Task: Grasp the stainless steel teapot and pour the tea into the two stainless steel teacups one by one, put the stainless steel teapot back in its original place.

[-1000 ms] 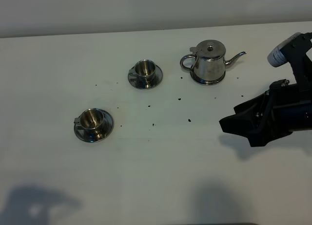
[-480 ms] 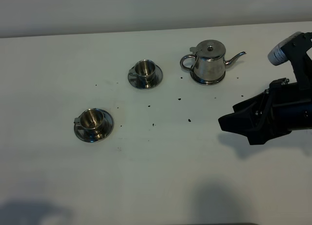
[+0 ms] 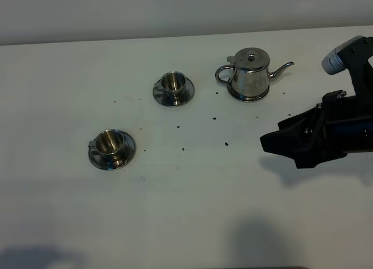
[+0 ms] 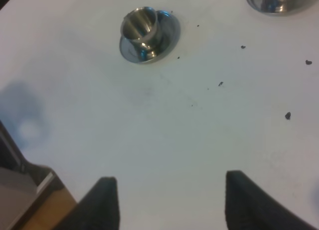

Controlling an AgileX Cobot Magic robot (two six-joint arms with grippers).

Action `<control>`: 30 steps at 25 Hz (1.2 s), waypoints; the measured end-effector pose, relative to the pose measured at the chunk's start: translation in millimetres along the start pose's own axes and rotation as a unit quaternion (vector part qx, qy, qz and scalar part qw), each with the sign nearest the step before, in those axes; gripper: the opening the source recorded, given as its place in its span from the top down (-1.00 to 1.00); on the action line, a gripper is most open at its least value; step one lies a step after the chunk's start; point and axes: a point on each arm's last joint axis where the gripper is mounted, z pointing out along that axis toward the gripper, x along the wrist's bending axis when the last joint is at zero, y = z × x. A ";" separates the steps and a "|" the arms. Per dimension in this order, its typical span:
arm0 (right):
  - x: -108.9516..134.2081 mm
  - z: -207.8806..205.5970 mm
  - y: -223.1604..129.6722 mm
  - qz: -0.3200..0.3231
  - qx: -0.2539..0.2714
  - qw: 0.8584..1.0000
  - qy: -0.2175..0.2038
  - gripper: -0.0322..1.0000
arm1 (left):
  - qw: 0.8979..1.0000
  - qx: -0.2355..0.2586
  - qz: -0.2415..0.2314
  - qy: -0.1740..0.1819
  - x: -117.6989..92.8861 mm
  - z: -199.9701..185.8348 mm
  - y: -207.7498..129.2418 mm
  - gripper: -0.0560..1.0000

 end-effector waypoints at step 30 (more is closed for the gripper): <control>-16.5 189.3 177.3 -0.212 0.136 0.963 -0.092 -0.19 | 1.000 0.000 -0.002 0.001 0.0 0.0 -0.1 0.04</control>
